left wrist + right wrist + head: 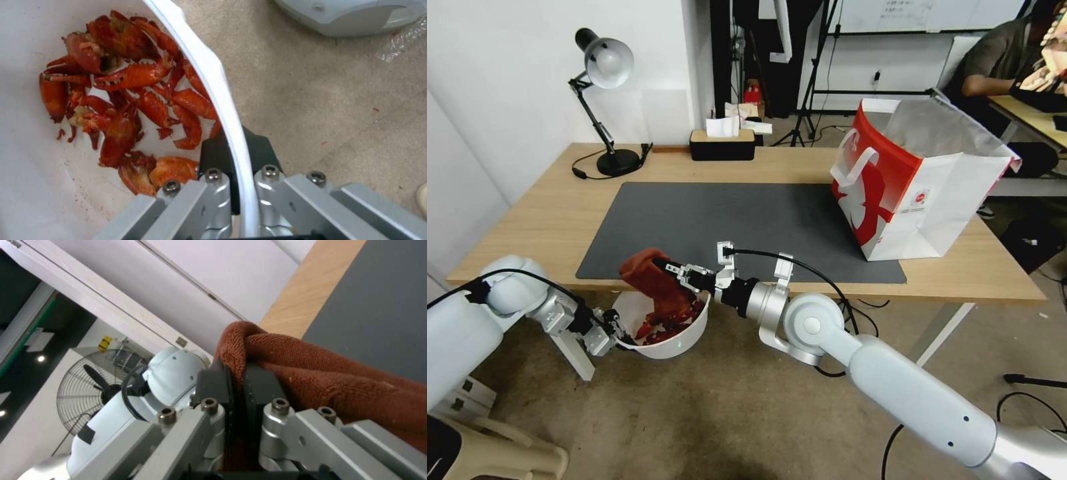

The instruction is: Sweep shrimp from table into container with towel, then put container into takeout bag.

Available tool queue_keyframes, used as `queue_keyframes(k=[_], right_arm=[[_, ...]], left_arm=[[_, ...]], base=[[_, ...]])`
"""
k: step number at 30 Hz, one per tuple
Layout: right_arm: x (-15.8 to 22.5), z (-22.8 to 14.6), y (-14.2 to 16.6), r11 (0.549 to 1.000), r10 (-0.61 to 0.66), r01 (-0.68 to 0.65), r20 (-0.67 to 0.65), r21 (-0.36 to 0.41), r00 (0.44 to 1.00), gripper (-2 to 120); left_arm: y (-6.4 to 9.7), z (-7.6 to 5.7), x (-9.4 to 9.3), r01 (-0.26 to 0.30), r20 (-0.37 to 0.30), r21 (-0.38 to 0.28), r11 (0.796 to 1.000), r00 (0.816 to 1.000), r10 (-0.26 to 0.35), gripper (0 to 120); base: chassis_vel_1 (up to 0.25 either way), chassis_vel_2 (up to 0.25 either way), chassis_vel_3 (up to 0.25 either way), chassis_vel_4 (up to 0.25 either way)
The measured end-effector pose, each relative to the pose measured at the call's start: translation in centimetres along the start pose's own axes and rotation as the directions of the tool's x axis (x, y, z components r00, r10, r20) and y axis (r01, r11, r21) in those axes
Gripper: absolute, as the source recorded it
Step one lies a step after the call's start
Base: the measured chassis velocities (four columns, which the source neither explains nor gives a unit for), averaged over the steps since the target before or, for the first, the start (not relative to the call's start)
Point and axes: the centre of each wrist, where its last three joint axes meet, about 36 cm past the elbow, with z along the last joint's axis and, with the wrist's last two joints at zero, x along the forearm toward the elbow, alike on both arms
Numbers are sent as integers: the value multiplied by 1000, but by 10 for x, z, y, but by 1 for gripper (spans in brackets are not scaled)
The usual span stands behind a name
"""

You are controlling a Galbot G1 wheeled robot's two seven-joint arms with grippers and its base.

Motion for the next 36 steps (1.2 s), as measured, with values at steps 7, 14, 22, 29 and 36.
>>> queue_keyframes(k=[7, 14, 22, 29, 36], right_arm=[[-5, -2, 8, 1000, -26, 26, 6, -2, 1000, 2], [-13, -12, 22, 999, -41, 41, 29, -3, 999, 2], [-20, -15, 31, 999, 45, -45, 19, 13, 999, 2], [-24, -21, 26, 998, 56, -57, 42, 12, 998, 2], [-21, -53, 30, 994, 62, -75, 153, 77, 986, 2]], left_arm=[[-3, -3, 3, -1, -5, -3, 1000, 1000, 1, 0], [-7, -6, 6, -1, -10, -4, 1000, 1000, 1, 0], [-7, -8, 9, -2, -14, -5, 1000, 1000, 2, 0], [-10, -9, 11, -4, -17, -5, 1000, 1000, 4, 0], [-14, -9, 18, 1, -26, -3, 1000, 1000, -1, 0]], base=[[0, 0, 0, 0], [0, 0, 0, 0], [0, 0, 0, 0], [0, 0, 0, 0], [0, 0, 0, 0]])
